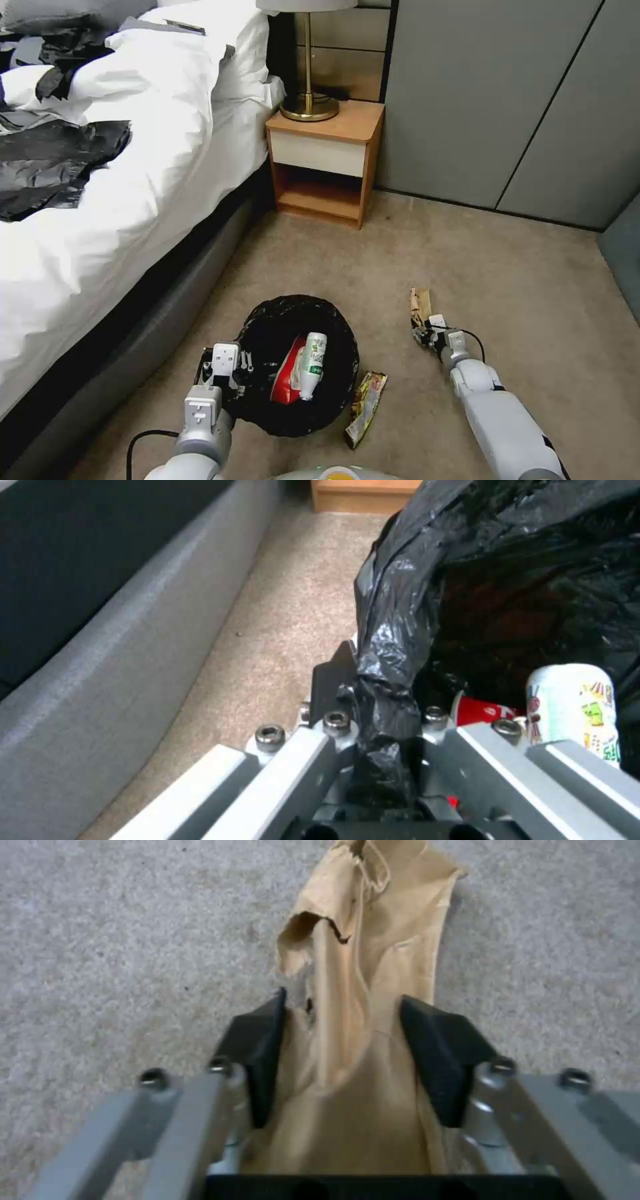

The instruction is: Pick up the trash bin, then pick up the garbage from the floor and place it into the trash bin.

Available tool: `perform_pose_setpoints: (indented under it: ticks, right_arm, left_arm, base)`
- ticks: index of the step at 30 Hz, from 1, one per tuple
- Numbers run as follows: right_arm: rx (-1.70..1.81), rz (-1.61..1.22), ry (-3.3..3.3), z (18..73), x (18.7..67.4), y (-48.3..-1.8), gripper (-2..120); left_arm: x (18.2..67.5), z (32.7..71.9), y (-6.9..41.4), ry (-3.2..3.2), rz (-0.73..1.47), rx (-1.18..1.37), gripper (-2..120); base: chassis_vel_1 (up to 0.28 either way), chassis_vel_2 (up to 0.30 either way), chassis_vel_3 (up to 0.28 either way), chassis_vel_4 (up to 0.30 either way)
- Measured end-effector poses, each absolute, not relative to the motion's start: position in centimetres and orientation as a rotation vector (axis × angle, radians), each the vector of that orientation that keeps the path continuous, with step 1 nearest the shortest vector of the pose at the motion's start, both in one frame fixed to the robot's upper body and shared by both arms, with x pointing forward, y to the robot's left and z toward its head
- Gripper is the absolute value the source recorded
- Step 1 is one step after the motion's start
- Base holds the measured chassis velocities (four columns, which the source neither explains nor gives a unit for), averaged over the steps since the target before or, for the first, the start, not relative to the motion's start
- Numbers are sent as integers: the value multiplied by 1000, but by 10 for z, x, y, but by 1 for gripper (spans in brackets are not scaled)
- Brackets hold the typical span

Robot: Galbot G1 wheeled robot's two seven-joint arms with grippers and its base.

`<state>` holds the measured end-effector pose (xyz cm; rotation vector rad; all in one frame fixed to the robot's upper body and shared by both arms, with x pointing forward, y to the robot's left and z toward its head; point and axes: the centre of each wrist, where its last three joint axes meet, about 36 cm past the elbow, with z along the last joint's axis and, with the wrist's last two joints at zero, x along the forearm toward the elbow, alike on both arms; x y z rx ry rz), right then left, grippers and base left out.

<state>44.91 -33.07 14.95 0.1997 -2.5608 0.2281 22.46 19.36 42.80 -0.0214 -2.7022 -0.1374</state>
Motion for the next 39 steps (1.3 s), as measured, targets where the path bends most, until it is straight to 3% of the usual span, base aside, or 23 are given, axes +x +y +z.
perform_pose_setpoints:
  ticks: [10, 26, 33, 35, 39]
  right_arm:
    - [201, 227, -2561, 148, 445, -331, 1]
    - [217, 210, -2655, 168, 445, -327, 0]
    - [369, 120, -2922, 240, 448, -297, 0]
    - [591, 12, -3100, 289, 439, -275, 0]
    - [831, -75, -3195, 329, 425, -256, 0]
  left_arm:
    - [224, 429, 194, -2701, -135, -23, 1]
    - [223, 431, 193, -2705, -133, -26, 1]
    - [224, 431, 192, -2708, -130, -33, 1]
    - [223, 429, 191, -2702, -127, -40, 1]
    - [223, 428, 190, -2699, -127, -44, 1]
  base:
    - [0, 0, 0, 0]
    - [0, 0, 0, 0]
    - [0, 0, 0, 0]
    - [0, 0, 0, 0]
    - [0, 0, 0, 0]
